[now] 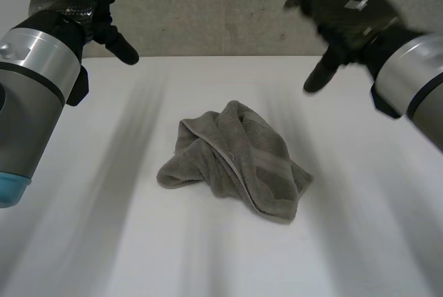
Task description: Fold the towel.
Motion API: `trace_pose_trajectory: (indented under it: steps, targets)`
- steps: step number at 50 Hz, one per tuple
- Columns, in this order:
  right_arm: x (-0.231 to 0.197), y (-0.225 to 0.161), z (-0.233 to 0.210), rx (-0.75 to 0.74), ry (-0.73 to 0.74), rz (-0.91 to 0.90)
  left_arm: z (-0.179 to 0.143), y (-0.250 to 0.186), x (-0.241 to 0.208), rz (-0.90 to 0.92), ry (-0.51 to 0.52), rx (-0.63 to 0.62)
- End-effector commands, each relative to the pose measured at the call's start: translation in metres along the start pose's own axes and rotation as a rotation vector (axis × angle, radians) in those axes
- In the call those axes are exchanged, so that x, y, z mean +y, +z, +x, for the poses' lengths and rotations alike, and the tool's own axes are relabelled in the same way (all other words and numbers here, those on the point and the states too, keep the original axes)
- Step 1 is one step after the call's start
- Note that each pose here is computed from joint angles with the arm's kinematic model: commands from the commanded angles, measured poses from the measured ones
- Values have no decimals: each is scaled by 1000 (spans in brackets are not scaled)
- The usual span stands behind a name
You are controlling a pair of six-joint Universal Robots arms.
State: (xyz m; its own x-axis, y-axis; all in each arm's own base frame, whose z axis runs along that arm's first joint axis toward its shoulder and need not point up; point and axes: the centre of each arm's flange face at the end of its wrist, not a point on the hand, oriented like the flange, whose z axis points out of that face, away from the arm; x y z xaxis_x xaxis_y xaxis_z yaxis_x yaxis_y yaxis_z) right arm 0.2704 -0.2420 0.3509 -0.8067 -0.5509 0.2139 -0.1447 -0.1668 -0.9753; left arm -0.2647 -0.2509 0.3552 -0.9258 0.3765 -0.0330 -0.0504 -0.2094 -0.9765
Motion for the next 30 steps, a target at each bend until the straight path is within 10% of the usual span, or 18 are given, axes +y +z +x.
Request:
trace_pose_trajectory:
  steps: [1,30]
  targets:
    - [-3,-3,22,161,71,22,-2,2,7,-89,46,-25]
    - [7,2,40,262,76,-62,-5,5,13,-116,120,-50]
